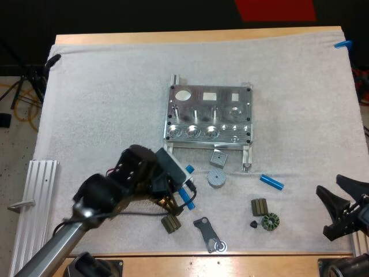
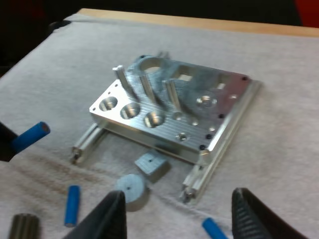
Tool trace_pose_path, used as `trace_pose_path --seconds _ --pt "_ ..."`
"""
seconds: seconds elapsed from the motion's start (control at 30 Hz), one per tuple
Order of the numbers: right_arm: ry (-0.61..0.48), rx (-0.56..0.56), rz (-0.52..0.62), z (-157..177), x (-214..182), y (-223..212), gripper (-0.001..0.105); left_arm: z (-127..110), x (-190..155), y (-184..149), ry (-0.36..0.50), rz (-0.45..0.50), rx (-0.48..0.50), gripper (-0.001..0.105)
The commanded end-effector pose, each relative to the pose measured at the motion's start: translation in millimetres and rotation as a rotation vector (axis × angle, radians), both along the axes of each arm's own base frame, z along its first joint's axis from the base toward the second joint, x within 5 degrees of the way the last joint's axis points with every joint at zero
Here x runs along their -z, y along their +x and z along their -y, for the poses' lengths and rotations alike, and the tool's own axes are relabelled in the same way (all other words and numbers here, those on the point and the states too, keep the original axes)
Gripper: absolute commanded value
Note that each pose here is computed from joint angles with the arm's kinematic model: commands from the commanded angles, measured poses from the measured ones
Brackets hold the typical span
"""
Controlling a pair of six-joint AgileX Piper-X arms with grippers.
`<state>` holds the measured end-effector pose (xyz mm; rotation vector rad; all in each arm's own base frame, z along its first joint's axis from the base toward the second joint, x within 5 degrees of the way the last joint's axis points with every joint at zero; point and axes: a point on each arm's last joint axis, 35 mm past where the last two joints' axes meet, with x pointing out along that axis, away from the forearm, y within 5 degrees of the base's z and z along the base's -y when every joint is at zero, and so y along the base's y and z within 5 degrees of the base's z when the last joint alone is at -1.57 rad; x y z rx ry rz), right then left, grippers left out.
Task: Load cells from right to left
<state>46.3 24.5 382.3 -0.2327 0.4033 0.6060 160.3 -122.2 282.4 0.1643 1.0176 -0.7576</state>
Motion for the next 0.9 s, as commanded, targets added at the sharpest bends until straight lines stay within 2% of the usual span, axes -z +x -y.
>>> trace_pose_path --seconds 0.0,0.1,0.3,0.6,0.87 --pt "0.037 -0.028 -0.007 -1 -3 0 0.047 -3 -5 -6 -0.006 0.013 0.023 0.011" --pt "0.094 -0.08 -0.054 -6 -3 4 0.047 -10 -13 -16 0.003 0.049 0.066 0.011" --pt "0.141 -0.155 -0.188 -17 2 26 0.047 -22 -19 -32 0.056 0.102 0.176 0.011" --pt "0.293 -0.286 -0.372 -37 7 67 0.047 -26 -26 -39 0.073 0.196 0.272 0.011" --pt "0.324 -0.38 -0.436 -56 12 87 0.047 -23 -48 -39 -0.004 0.251 0.323 0.011"
